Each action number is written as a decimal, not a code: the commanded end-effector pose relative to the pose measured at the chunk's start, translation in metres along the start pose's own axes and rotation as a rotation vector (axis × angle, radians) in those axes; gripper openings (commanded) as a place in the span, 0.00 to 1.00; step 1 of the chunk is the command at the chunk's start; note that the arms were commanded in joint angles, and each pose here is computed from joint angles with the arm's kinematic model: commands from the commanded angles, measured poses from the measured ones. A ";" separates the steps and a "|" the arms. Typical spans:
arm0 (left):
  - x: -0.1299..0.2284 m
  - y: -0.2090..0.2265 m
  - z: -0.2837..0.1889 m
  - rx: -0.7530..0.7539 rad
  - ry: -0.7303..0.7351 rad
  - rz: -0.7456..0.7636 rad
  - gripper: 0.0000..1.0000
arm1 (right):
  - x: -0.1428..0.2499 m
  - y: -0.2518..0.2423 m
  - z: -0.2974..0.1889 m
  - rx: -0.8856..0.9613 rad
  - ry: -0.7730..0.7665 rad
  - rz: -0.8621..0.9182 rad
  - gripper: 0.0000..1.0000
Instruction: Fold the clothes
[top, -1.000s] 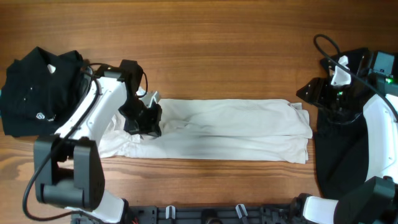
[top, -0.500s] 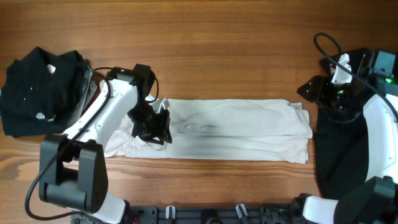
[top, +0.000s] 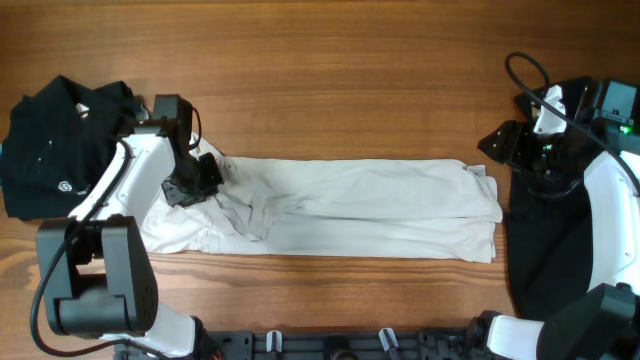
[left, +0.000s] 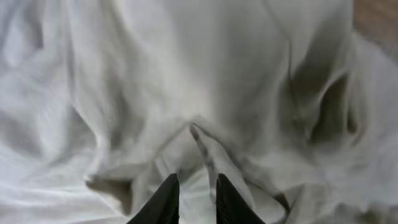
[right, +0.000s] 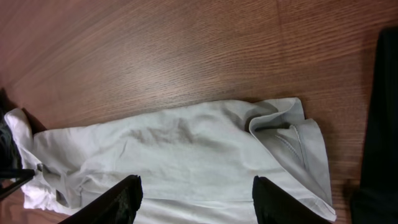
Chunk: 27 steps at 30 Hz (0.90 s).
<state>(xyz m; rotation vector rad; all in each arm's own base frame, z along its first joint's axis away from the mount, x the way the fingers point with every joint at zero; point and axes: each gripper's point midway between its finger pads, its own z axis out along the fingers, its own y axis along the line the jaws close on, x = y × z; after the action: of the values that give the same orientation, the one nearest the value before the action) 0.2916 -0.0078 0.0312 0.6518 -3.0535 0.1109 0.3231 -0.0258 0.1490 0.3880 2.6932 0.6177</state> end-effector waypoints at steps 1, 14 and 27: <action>-0.006 0.008 -0.001 -0.042 -0.037 -0.018 0.21 | -0.003 0.003 -0.003 -0.017 -0.014 0.009 0.62; 0.005 0.007 0.010 -0.027 -0.015 -0.007 0.04 | -0.003 0.003 -0.003 -0.017 -0.015 0.008 0.61; 0.043 0.048 -0.033 -0.250 0.118 -0.059 0.04 | -0.005 0.003 -0.003 -0.017 -0.025 0.003 0.61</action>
<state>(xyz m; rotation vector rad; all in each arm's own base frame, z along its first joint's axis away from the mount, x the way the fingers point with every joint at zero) 0.2319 0.0076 0.0541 0.6301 -2.8575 -0.1030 0.3254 -0.0266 0.1497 0.3875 2.6841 0.6136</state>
